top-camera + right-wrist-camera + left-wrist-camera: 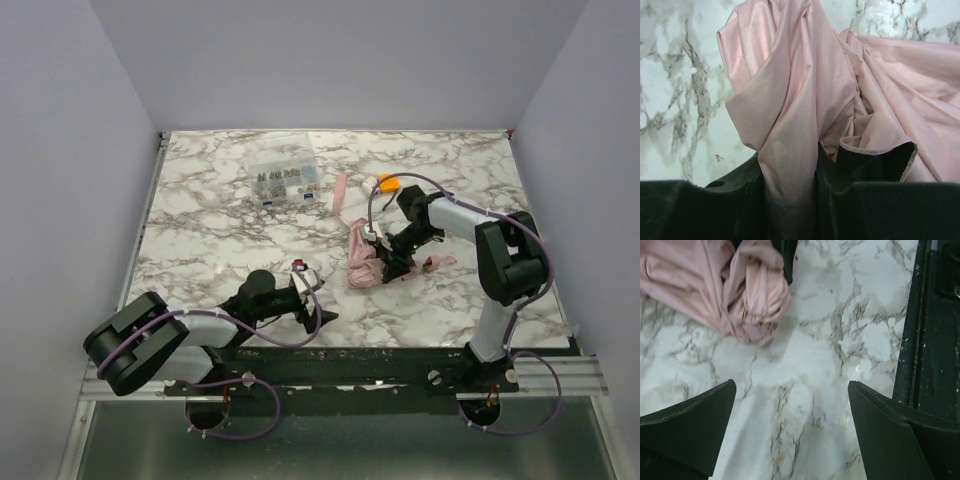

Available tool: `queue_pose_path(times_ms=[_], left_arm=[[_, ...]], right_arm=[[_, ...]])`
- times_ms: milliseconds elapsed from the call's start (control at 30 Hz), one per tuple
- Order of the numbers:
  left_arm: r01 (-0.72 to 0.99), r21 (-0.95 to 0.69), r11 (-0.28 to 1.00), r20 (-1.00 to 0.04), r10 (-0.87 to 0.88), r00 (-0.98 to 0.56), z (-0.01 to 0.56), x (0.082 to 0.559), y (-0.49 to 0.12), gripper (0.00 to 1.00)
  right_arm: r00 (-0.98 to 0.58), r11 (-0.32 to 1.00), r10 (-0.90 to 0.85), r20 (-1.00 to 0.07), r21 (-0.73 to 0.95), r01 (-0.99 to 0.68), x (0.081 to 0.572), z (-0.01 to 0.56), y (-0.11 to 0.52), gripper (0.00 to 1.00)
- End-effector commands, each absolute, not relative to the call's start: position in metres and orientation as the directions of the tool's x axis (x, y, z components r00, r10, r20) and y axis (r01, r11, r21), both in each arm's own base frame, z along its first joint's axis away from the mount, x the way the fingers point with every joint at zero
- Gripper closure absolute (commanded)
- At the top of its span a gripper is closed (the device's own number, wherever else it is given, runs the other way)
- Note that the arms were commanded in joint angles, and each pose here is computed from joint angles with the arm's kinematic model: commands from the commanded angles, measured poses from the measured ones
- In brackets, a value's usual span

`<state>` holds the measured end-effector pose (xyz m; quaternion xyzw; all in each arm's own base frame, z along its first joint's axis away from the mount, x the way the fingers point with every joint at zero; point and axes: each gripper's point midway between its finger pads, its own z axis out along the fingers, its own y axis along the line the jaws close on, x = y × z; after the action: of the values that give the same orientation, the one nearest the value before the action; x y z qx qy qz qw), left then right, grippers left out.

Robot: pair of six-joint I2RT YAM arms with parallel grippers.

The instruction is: Put away the umbrella

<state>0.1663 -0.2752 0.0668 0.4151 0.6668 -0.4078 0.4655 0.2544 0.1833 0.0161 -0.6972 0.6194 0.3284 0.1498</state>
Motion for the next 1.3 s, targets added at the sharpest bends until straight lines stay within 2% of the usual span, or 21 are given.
queue_pose_path(times_ms=[0, 167, 367, 533, 700, 733, 767, 800, 867, 933, 1000, 1067, 1133, 1267], left_arm=[[0.908, 0.244, 0.341, -0.963, 0.193, 0.186, 0.110, 0.189, -0.303, 0.02], [0.850, 0.417, 0.322, -0.896, 0.305, 0.324, 0.114, 0.194, -0.319, 0.02], [0.814, 0.558, 0.160, -0.762, 0.486, 0.427, 0.085, 0.192, -0.337, 0.02], [0.786, 0.612, 0.091, -0.668, 0.591, 0.451, 0.066, 0.204, -0.353, 0.02], [0.791, 0.609, 0.053, -0.579, 0.712, 0.397, 0.034, 0.219, -0.358, 0.04], [0.804, 0.592, 0.052, -0.565, 0.738, 0.368, 0.023, 0.220, -0.355, 0.08], [0.820, 0.569, 0.052, -0.559, 0.756, 0.340, 0.017, 0.219, -0.354, 0.19], [0.850, 0.526, 0.042, -0.549, 0.780, 0.301, 0.004, 0.214, -0.349, 0.31], [0.904, 0.426, 0.038, -0.544, 0.809, 0.222, -0.016, 0.201, -0.342, 0.63], [0.946, 0.320, 0.058, -0.534, 0.836, 0.129, -0.036, 0.186, -0.330, 0.76], [0.974, 0.224, 0.017, -0.547, 0.830, 0.111, -0.049, 0.165, -0.325, 0.90], [0.991, 0.121, 0.054, -0.553, 0.833, 0.022, -0.053, 0.155, -0.324, 0.96], [0.997, 0.044, 0.071, -0.569, 0.822, -0.033, -0.055, 0.152, -0.324, 0.97], [0.979, -0.163, 0.124, -0.605, 0.771, -0.198, -0.050, 0.150, -0.322, 0.98]], right_arm=[[-0.214, -0.025, -0.925, -0.314, 0.612, -0.790, 0.162, -0.027, 0.142, 0.82], [-0.232, 0.029, -0.943, -0.239, 0.634, -0.772, 0.165, -0.039, 0.144, 0.83], [-0.250, 0.074, -0.942, -0.225, 0.588, -0.805, 0.181, -0.043, 0.148, 0.83], [-0.249, 0.087, -0.942, -0.223, 0.554, -0.828, 0.187, -0.045, 0.149, 0.83], [-0.246, 0.091, -0.941, -0.232, 0.529, -0.844, 0.190, -0.045, 0.150, 0.80], [-0.246, 0.087, -0.940, -0.238, 0.529, -0.844, 0.189, -0.045, 0.151, 0.79], [-0.249, 0.083, -0.935, -0.251, 0.530, -0.844, 0.189, -0.043, 0.153, 0.77], [-0.253, 0.079, -0.931, -0.265, 0.530, -0.845, 0.189, -0.040, 0.156, 0.74], [-0.258, 0.058, -0.912, -0.319, 0.523, -0.850, 0.193, -0.028, 0.165, 0.61], [-0.260, 0.034, -0.884, -0.390, 0.499, -0.866, 0.202, -0.011, 0.175, 0.49], [-0.258, 0.020, -0.845, -0.468, 0.456, -0.890, 0.216, 0.010, 0.183, 0.39], [-0.250, 0.024, -0.806, -0.536, 0.392, -0.920, 0.235, 0.031, 0.187, 0.32], [-0.238, 0.046, -0.766, -0.598, 0.317, -0.947, 0.258, 0.054, 0.185, 0.24], [-0.168, 0.084, -0.695, -0.699, 0.153, -0.985, 0.299, 0.103, 0.166, 0.18]])
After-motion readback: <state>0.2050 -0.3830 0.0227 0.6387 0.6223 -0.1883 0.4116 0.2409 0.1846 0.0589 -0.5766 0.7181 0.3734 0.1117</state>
